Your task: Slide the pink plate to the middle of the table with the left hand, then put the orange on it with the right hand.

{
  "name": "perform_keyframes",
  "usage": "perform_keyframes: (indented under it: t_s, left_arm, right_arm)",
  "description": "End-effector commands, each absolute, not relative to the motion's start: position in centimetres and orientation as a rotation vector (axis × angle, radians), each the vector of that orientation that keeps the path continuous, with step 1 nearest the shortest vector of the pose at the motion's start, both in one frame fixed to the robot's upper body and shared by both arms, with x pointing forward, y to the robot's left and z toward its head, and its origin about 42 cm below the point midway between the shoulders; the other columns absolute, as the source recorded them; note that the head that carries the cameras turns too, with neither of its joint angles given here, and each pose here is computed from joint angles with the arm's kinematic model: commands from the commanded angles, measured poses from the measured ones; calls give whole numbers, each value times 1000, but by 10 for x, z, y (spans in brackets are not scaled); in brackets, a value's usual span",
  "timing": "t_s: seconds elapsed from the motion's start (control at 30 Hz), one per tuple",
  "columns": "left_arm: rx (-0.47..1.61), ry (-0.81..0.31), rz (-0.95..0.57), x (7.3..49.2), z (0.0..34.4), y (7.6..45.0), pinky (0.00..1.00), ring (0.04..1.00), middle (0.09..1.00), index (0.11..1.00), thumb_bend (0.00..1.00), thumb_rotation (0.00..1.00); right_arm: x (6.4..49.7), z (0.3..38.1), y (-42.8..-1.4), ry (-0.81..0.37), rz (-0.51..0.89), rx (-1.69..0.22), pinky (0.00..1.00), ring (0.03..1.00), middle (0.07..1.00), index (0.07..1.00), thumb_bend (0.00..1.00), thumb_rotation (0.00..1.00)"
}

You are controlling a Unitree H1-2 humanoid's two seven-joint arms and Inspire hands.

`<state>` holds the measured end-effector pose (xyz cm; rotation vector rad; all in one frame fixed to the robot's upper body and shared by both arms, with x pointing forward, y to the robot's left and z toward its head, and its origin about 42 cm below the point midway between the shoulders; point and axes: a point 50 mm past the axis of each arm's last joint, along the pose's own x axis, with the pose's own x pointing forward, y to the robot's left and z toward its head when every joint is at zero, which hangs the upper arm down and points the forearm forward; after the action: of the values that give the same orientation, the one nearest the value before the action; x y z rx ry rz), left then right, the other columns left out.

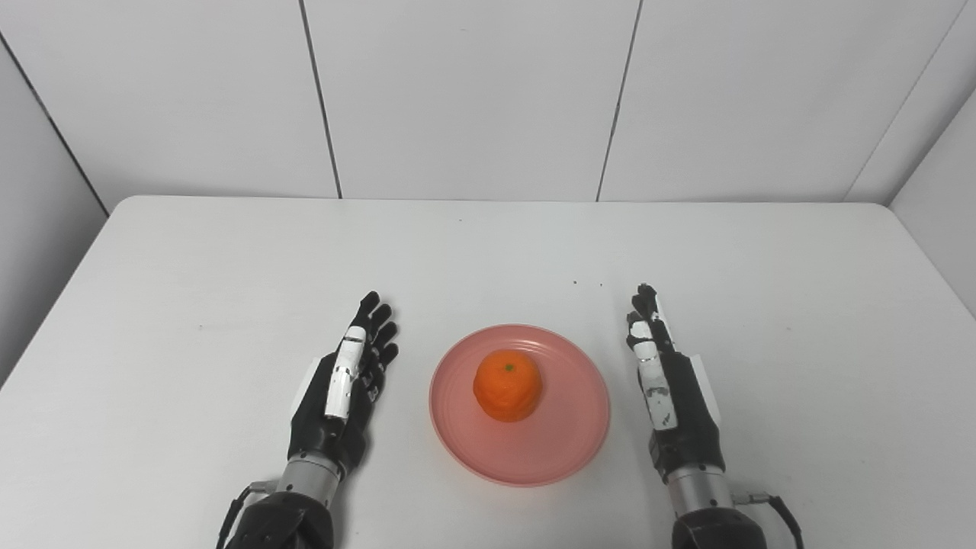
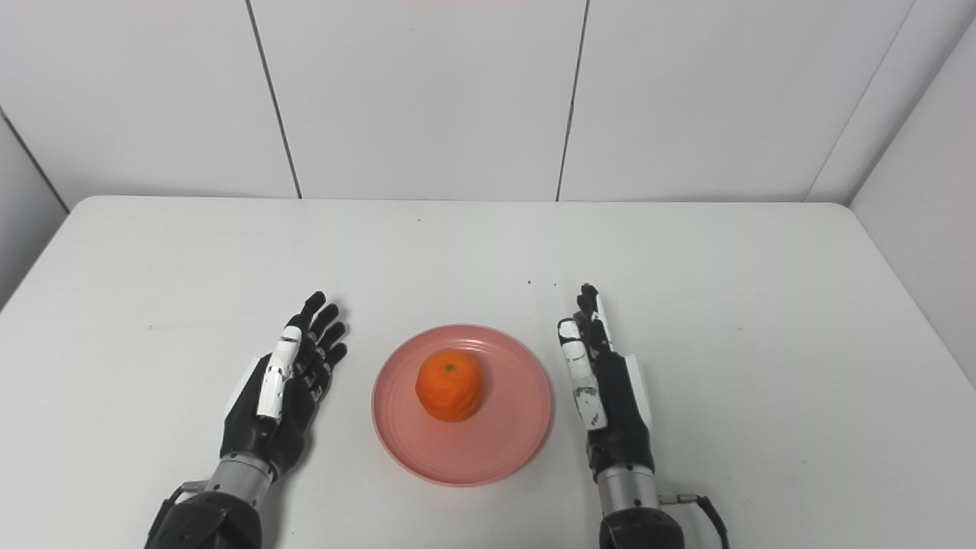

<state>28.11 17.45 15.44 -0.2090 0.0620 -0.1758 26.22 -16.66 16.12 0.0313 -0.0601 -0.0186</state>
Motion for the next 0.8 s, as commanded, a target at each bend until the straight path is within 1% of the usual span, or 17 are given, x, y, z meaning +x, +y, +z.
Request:
perform_keyframes:
  t_s: [0.0, 0.23, 0.77]
  left_arm:
    - [-214, -10, -171, 282, 167, 169, 990, 986, 1000, 997, 390, 1000]
    - [-216, -5, -171, 281, 164, 168, 984, 985, 1000, 1000, 382, 1000]
    - [-175, -22, -172, 279, 163, 168, 978, 983, 1000, 997, 402, 1000]
  right_arm:
    - [264, 170, -163, -100, -23, 62, 973, 980, 998, 1000, 336, 1000]
    - [262, 163, -162, -74, -33, 58, 962, 966, 982, 984, 234, 1000]
    - [262, 158, -160, -62, -31, 77, 969, 975, 989, 986, 259, 1000]
